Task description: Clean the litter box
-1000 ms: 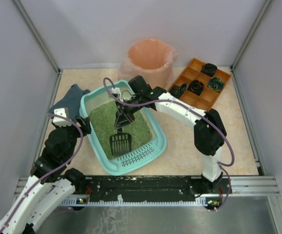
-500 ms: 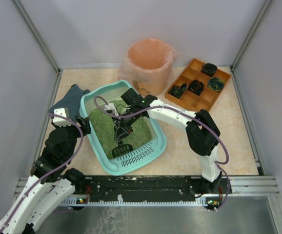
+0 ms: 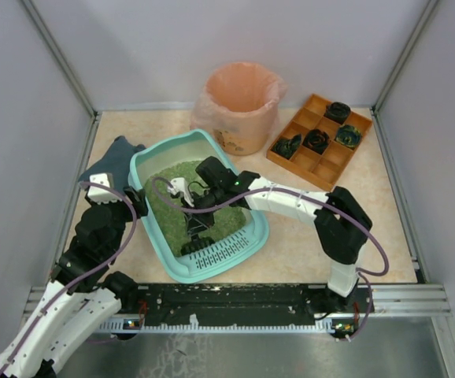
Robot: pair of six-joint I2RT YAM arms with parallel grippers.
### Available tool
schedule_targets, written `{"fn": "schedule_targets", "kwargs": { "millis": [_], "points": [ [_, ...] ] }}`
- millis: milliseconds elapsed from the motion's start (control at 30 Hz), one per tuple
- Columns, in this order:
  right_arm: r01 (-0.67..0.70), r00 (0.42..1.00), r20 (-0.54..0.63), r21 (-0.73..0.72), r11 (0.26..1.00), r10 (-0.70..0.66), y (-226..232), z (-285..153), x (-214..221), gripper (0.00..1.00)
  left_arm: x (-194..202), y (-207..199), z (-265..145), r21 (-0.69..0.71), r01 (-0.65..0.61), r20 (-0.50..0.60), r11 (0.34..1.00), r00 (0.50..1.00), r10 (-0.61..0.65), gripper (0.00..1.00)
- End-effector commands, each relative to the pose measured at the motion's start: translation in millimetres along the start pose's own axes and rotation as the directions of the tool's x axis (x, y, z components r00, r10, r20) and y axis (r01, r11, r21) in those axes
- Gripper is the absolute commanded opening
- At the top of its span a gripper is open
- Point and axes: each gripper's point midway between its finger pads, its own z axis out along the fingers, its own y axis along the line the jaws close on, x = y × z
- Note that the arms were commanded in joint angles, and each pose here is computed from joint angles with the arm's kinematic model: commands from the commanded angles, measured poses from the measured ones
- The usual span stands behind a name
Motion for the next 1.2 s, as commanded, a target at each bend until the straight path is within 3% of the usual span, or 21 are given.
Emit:
{"fn": "schedule_targets", "kwargs": {
  "millis": [0, 167, 433, 567, 667, 800, 1000, 1167],
  "points": [
    [0.171, 0.971, 0.101, 0.332, 0.927, -0.216, -37.8, -29.0, -51.7, 0.0, -2.2, 2.3, 0.0, -0.012, -0.01, 0.001, 1.0, 1.0, 0.01, 0.75],
    [0.194, 0.945, 0.127, 0.528, 0.827, -0.303, -62.1, -55.1, -79.7, 0.0, -2.2, 3.4, -0.2, -0.018, -0.01, 0.001, 1.0, 1.0, 0.01, 0.75],
    [0.178, 0.925, 0.059, 0.805, 0.566, -0.375, -114.0, -103.4, -106.6, 0.0, -2.1, 4.0, -0.4, -0.021, -0.009, 0.0, 1.0, 1.0, 0.009, 0.75],
    [0.137, 0.905, 0.107, 0.842, 0.522, -0.411, -103.6, -129.1, -133.6, 0.0, -1.4, 4.2, -0.2, -0.022, -0.011, -0.003, 1.0, 1.0, 0.011, 0.75],
    [0.117, 0.887, 0.174, 0.811, 0.574, -0.427, -78.1, -137.9, -145.5, 0.0, -1.3, 4.2, -0.2, -0.023, -0.01, -0.003, 1.0, 1.0, 0.01, 0.75],
    [0.13, 0.902, 0.208, 0.705, 0.697, -0.379, -52.2, -122.7, -138.8, 0.0, -1.3, 3.4, -0.2, -0.019, -0.01, -0.003, 1.0, 1.0, 0.01, 0.75],
    [0.172, 0.94, 0.199, 0.43, 0.886, -0.279, -14.0, -80.4, -111.7, 0.0, -1.1, 2.6, -0.3, -0.014, -0.01, -0.005, 1.0, 1.0, 0.01, 0.75],
    [0.155, 0.96, 0.203, 0.181, 0.971, -0.191, 4.2, -54.5, -95.7, 0.0, -0.5, 1.9, -0.2, -0.01, -0.011, -0.007, 1.0, 1.0, 0.011, 0.75]
  ]
}}
